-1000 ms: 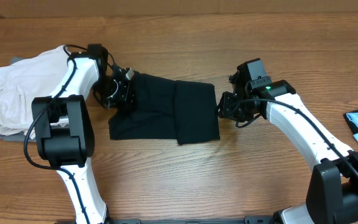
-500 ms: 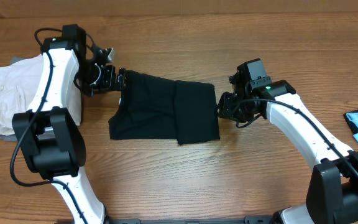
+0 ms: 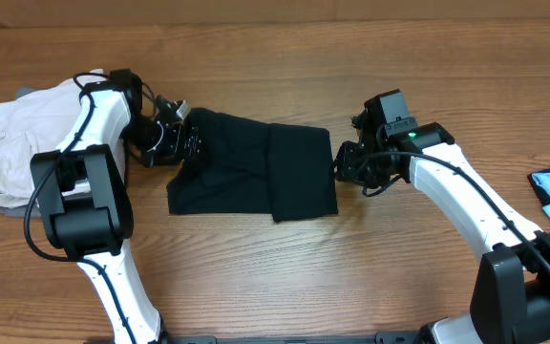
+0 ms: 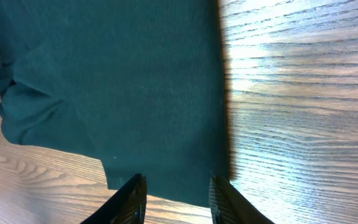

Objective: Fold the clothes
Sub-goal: 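Lift the left end with the left gripper and fold it rightward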

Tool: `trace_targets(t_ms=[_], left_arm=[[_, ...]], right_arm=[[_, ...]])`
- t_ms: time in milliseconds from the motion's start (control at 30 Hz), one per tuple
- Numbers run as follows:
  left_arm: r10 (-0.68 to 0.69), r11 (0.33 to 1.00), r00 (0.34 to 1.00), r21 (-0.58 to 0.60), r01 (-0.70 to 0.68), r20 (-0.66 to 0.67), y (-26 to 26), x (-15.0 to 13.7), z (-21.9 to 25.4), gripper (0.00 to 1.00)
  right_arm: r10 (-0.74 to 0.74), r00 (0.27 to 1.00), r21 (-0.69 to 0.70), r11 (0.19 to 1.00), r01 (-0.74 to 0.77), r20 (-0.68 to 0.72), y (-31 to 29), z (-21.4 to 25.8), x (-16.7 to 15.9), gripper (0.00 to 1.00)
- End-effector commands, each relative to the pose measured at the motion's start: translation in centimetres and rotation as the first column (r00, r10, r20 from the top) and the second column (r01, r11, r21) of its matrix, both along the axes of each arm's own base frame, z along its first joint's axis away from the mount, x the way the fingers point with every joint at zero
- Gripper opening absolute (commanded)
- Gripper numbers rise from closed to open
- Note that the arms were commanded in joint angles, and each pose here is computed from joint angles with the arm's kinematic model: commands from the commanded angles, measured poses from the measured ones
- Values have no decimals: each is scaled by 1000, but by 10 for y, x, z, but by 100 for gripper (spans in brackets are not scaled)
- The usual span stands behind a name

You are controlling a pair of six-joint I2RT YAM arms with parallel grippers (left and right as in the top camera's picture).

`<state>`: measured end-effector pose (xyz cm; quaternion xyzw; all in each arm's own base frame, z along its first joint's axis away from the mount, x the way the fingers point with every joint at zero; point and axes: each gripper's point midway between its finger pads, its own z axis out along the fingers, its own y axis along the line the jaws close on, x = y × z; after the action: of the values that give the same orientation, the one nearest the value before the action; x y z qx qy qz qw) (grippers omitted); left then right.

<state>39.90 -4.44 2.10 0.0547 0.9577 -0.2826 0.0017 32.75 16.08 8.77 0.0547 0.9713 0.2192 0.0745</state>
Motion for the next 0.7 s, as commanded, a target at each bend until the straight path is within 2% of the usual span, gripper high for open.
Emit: trace_targets(t_ms=[0, 233, 367, 467, 533, 667], left_arm=[[-55, 996, 996, -69, 50, -70, -17, -17, -37, 95], [-118, 990, 989, -86, 110, -90, -35, -29, -46, 86], [-132, 988, 986, -88, 124, -98, -40, -34, -49, 74], [-141, 987, 985, -96, 131, -97, -45, -36, -51, 57], [-141, 987, 985, -96, 131, -103, -47, -38, -51, 35], [-94, 993, 987, -86, 83, -132, -44, -36, -51, 12]], right_arm=[[2, 1000, -8, 1000, -2, -1, -1, -3, 0, 37], [2, 1000, -9, 1000, -2, -3, -1, -3, 0, 37], [2, 1000, -9, 1000, -2, -3, -1, -3, 0, 37], [2, 1000, -9, 1000, -2, -3, -1, -3, 0, 37], [2, 1000, -9, 1000, -2, -4, -1, -3, -1, 37], [2, 1000, -9, 1000, -2, -5, -1, -3, -1, 37]])
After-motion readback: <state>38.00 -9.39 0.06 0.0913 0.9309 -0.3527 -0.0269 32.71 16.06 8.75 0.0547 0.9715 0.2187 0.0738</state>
